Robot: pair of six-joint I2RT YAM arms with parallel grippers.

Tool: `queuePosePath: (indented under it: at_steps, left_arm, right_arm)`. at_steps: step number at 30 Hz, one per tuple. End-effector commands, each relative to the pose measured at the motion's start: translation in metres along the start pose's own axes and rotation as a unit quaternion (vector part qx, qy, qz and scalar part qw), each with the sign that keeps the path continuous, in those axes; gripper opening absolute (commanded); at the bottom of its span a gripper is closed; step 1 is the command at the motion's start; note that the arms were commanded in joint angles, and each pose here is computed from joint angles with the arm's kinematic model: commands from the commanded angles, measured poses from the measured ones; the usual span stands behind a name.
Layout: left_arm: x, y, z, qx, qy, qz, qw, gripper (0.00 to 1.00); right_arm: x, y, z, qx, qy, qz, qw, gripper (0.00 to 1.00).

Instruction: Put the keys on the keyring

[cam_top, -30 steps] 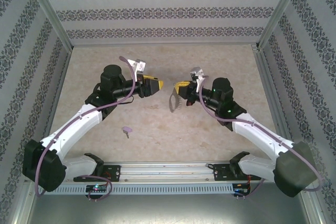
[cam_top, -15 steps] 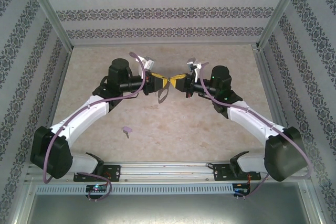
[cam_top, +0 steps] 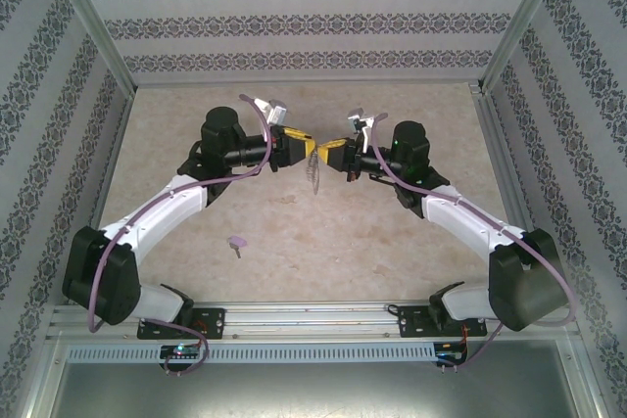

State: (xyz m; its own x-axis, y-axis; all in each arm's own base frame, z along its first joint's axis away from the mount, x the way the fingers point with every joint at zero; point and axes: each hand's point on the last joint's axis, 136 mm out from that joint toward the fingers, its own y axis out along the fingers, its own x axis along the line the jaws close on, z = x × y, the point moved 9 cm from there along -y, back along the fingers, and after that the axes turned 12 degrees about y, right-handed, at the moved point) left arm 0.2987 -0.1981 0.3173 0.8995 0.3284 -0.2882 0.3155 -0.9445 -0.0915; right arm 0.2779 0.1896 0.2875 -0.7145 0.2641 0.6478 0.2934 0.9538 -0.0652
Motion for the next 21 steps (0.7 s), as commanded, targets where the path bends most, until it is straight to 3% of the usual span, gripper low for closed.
queuePosePath:
  at_steps: [1,21]
  left_arm:
    - [-0.002,0.0,-0.004,-0.022,0.007,0.032,0.999,0.3]
    - [0.003,0.008,0.002,-0.034,-0.01,0.058,0.998,0.35]
  right_arm:
    - [0.014,-0.005,-0.014,-0.019,-0.031,-0.028,0.999,0.0]
    - [0.012,-0.011,-0.016,-0.03,-0.024,-0.039,0.999,0.0]
